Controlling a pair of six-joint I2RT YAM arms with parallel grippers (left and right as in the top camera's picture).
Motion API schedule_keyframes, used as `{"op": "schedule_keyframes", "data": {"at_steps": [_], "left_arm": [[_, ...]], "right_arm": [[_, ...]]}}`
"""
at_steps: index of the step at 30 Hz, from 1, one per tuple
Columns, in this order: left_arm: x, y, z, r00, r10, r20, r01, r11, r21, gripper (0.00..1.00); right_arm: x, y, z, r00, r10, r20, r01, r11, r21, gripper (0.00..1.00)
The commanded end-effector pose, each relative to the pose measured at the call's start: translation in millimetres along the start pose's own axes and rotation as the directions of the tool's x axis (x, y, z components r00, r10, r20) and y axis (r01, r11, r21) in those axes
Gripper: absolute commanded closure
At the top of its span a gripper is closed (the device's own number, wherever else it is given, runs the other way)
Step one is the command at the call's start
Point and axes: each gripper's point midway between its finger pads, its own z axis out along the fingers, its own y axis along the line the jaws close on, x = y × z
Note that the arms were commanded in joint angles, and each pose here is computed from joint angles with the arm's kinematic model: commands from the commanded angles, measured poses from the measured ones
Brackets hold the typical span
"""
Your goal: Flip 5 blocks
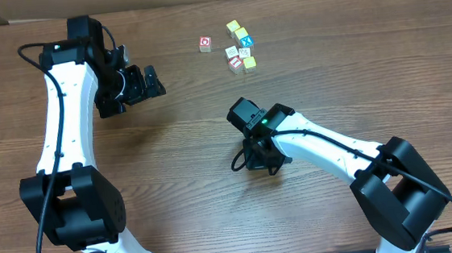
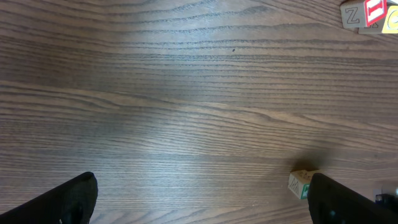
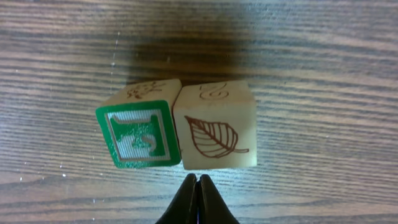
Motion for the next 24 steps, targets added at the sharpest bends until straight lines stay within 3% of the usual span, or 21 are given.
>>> {"op": "schedule_keyframes", "data": {"at_steps": [1,24], "left_arm": [[-6.3,-3.0,-6.5,1.0,-0.003,0.026,0.003,1.0,0.005,0.0],[-6.3,-3.1,-6.5,1.0,-0.003,0.026,0.003,1.0,0.006,0.0]], "right_arm": [[-4.8,1.2,-7.9,0.999,0.0,0.041,0.0,1.0,-0.002,0.96],[-8.3,3.2,-8.1,0.998,0.001,0.055,-0.001,1.0,-0.011,0.96]]}}
